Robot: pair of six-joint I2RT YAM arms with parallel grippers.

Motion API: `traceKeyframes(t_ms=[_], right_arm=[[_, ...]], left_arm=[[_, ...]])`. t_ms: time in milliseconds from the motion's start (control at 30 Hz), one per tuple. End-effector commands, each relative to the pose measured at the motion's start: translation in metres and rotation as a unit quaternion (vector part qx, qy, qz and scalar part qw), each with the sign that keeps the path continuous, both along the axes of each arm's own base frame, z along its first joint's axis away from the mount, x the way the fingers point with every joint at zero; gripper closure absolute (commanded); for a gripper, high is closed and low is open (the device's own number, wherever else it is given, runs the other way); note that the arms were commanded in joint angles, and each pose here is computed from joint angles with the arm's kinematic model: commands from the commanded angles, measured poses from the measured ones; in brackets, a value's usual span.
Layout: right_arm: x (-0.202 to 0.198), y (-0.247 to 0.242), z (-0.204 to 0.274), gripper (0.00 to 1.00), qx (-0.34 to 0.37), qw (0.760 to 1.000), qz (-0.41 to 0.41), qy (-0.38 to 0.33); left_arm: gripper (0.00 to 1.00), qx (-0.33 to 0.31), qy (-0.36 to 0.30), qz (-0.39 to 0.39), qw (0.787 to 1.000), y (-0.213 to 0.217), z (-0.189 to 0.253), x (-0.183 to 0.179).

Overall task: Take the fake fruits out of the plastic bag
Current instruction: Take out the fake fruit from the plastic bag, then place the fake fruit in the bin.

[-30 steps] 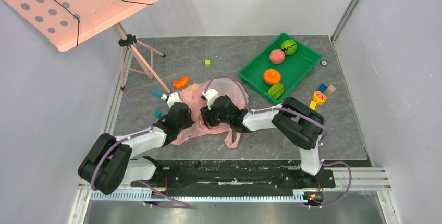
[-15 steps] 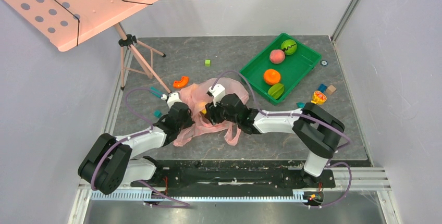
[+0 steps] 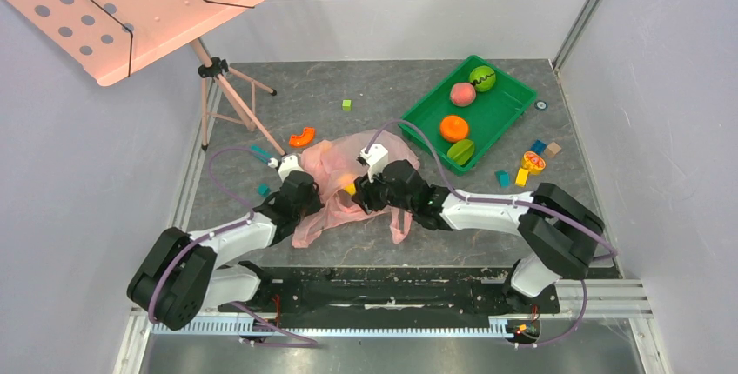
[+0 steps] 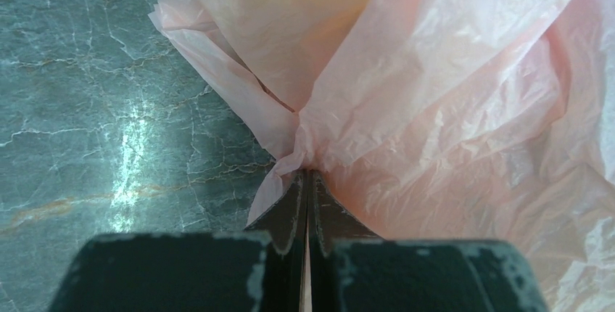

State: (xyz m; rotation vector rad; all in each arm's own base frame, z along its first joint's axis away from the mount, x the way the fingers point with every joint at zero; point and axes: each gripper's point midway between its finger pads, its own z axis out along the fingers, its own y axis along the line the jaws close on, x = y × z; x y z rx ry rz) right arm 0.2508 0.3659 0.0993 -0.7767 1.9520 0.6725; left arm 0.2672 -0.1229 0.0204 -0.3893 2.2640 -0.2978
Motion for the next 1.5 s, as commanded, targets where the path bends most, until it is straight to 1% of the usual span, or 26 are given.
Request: traceKeyframes(t_ms=[0, 300, 500, 600, 800, 933, 1067, 1100, 1267, 1400, 1467], right_arm=[[-0.02, -0.004, 0.016, 0.51, 0.015, 0.999, 0.038, 0.003], [-0.063, -0.016, 0.03, 0.53, 0.03, 0.993, 0.114, 0.013], [-0.077, -0.018, 0.059, 0.55, 0.057, 0.988, 0.142, 0.004], [-0.078, -0.018, 0.075, 0.56, 0.071, 0.988, 0.14, -0.002], [-0.062, -0.022, 0.105, 0.62, 0.074, 0.992, 0.104, -0.008], [-0.035, -0.034, 0.114, 0.63, 0.071, 0.996, 0.06, -0.006], [-0.001, -0.063, 0.118, 0.61, 0.062, 0.998, -0.004, -0.005], [0.009, -0.072, 0.119, 0.61, 0.057, 0.998, -0.024, -0.006], [0.053, -0.115, 0.114, 0.58, 0.025, 0.994, -0.11, -0.015], [0.084, -0.146, 0.099, 0.57, 0.006, 0.986, -0.167, -0.003], [0.097, -0.158, 0.091, 0.56, 0.0, 0.982, -0.188, 0.007]], left_arm=[[0.98, -0.007, -0.016, -0.006, 1.0, -0.004, 0.013, 0.003], [0.97, -0.016, -0.027, -0.008, 0.999, -0.006, 0.025, 0.004], [0.97, -0.024, -0.033, -0.012, 0.999, -0.008, 0.034, 0.004], [0.97, -0.028, -0.036, -0.013, 0.999, -0.008, 0.038, 0.003], [0.97, -0.037, -0.043, -0.015, 0.998, -0.006, 0.052, -0.004], [0.96, -0.041, -0.061, -0.009, 0.997, -0.001, 0.071, -0.007], [0.92, -0.042, -0.081, -0.002, 0.996, 0.005, 0.09, -0.009], [0.9, -0.042, -0.086, -0.002, 0.995, 0.006, 0.094, -0.01], [0.66, -0.044, -0.098, -0.006, 0.994, 0.007, 0.108, -0.011], [0.37, -0.041, -0.1, -0.012, 0.994, 0.006, 0.118, -0.011], [0.28, -0.036, -0.099, -0.016, 0.994, 0.007, 0.123, -0.011]])
